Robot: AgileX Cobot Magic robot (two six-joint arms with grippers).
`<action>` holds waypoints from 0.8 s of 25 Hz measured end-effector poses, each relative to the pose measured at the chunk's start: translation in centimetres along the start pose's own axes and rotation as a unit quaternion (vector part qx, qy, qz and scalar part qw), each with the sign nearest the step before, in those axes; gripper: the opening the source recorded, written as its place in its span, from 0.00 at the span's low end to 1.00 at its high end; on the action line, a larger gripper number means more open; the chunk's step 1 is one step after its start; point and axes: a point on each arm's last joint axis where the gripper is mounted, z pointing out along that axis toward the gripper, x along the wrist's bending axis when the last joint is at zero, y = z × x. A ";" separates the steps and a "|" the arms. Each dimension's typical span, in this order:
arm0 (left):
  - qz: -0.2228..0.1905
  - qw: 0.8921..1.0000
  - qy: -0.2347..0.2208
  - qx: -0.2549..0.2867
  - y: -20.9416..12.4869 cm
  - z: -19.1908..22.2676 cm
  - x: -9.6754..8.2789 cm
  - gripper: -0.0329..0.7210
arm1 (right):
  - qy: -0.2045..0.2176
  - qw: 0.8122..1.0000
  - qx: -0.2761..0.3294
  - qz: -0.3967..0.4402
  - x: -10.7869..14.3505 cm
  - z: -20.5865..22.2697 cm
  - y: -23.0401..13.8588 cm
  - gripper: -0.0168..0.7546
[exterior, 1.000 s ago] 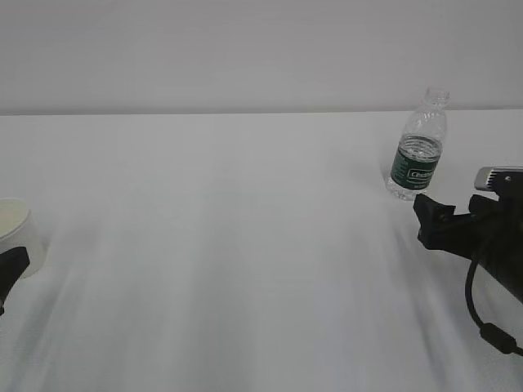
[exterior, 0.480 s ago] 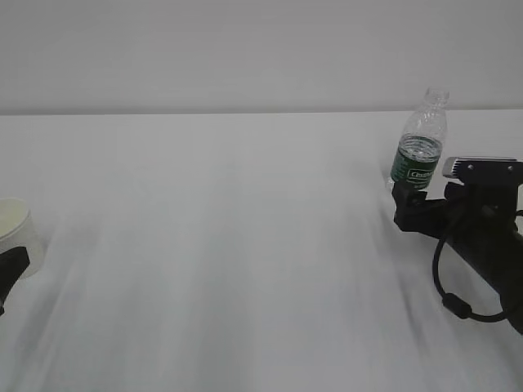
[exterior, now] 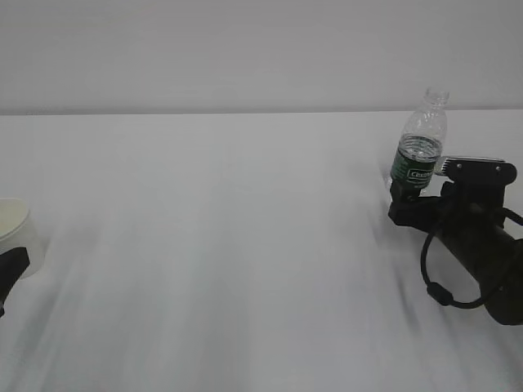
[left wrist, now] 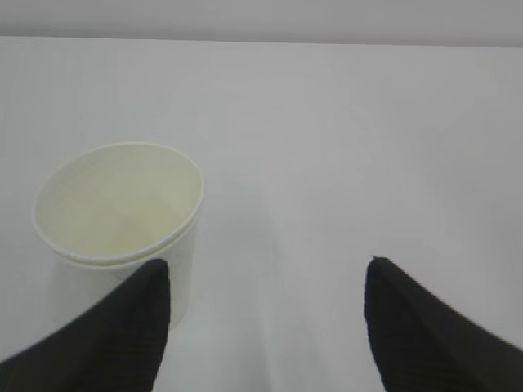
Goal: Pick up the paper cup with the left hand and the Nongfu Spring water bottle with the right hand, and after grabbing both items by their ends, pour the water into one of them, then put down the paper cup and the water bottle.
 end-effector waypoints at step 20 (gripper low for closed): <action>0.003 1.000 0.012 -0.002 0.0 0.0 0.2 0.75 | -0.007 0.999 -0.043 0.008 0.2 4.1 0.6 0.89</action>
